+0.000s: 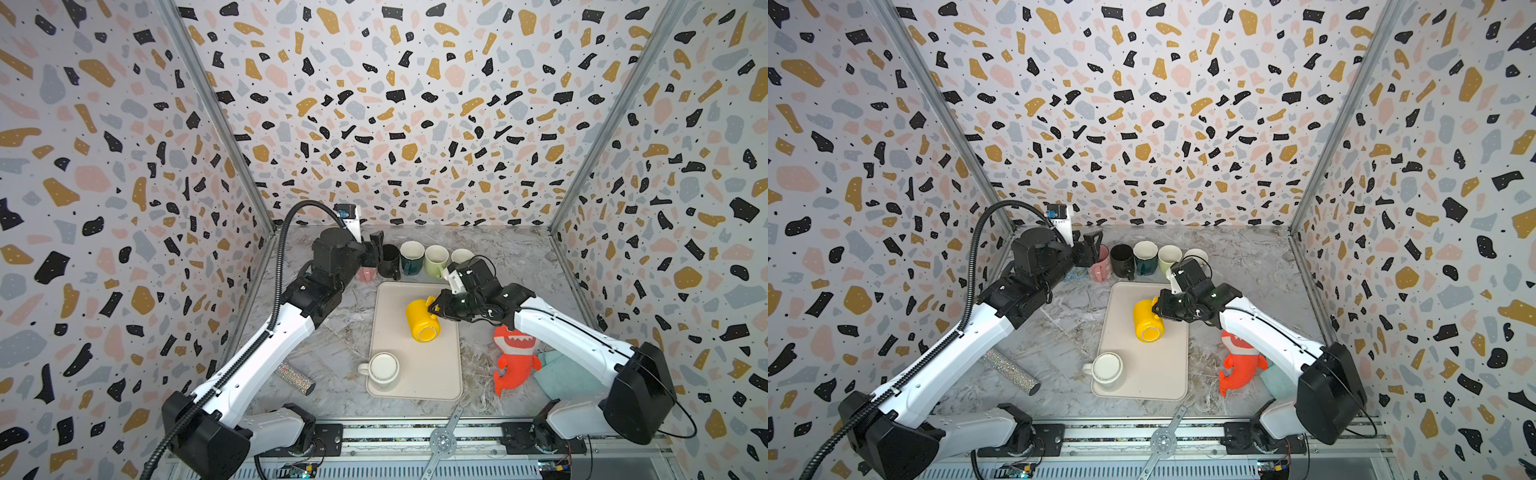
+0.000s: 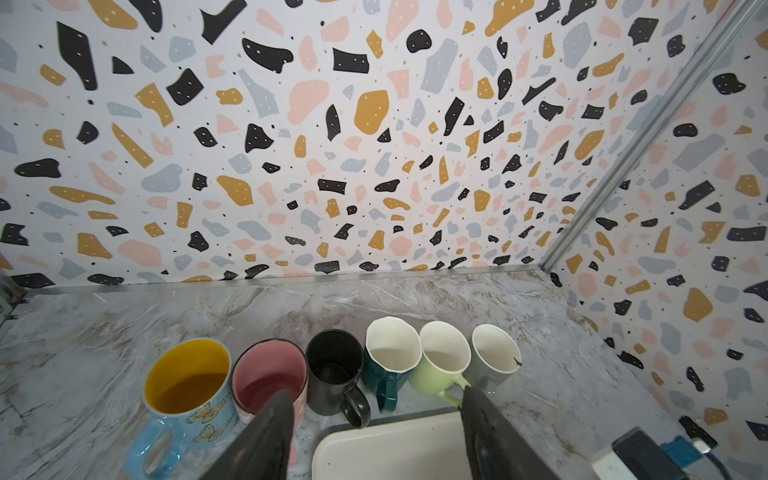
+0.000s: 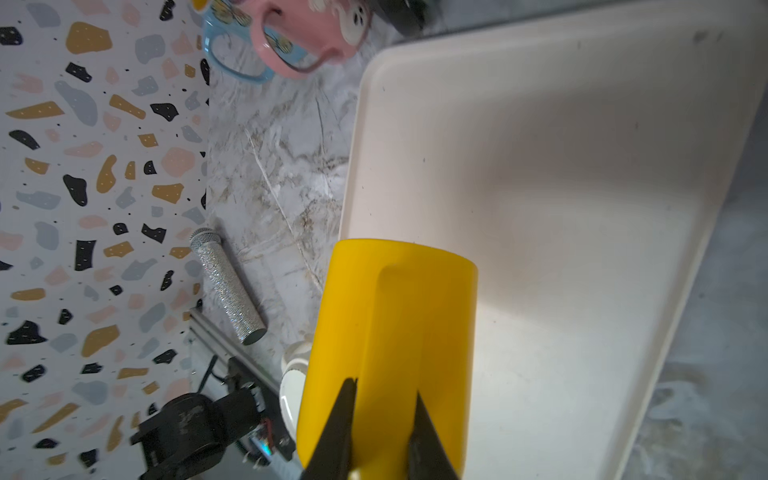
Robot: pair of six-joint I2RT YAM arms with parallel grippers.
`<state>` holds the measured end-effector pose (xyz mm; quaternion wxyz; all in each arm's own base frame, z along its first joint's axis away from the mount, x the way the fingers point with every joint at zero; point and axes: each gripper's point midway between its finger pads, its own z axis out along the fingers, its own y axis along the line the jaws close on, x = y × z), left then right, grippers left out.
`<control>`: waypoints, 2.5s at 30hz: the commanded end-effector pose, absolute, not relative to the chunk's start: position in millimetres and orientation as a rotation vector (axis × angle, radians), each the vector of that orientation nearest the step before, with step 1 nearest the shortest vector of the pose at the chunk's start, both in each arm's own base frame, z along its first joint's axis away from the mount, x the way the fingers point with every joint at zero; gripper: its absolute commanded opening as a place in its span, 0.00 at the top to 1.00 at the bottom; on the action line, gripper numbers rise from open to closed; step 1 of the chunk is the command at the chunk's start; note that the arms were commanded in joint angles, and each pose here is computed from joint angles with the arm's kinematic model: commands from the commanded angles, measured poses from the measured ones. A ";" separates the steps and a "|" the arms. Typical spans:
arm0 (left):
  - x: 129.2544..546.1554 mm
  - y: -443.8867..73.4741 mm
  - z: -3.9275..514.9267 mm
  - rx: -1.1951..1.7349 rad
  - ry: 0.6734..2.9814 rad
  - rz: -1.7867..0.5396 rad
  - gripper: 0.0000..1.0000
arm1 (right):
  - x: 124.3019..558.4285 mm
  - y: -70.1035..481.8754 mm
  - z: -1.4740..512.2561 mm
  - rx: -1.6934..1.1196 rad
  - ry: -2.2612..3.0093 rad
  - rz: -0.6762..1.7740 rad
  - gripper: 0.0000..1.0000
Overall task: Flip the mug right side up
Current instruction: 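Lift and turn the yellow mug mouth-up while the left gripper reaches toward it, then close the left gripper on the yellow mug handle while the right gripper holds it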
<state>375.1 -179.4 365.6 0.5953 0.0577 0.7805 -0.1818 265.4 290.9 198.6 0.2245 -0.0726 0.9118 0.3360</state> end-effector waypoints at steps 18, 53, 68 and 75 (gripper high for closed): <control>323.8 -282.3 370.0 0.615 1.977 -1.106 0.43 | 284.7 274.0 346.1 -0.597 1.355 -0.039 1.00; 319.8 -268.4 332.1 0.640 2.160 -0.994 0.40 | 274.0 271.7 377.2 -0.446 0.910 -0.665 1.00; 311.2 -282.0 322.0 0.614 2.150 -1.172 0.46 | 267.8 273.6 394.2 -0.404 0.886 -0.619 1.00; 314.4 -283.0 319.0 0.595 2.157 -1.177 0.60 | 265.2 276.5 395.2 -0.409 0.877 -0.609 1.00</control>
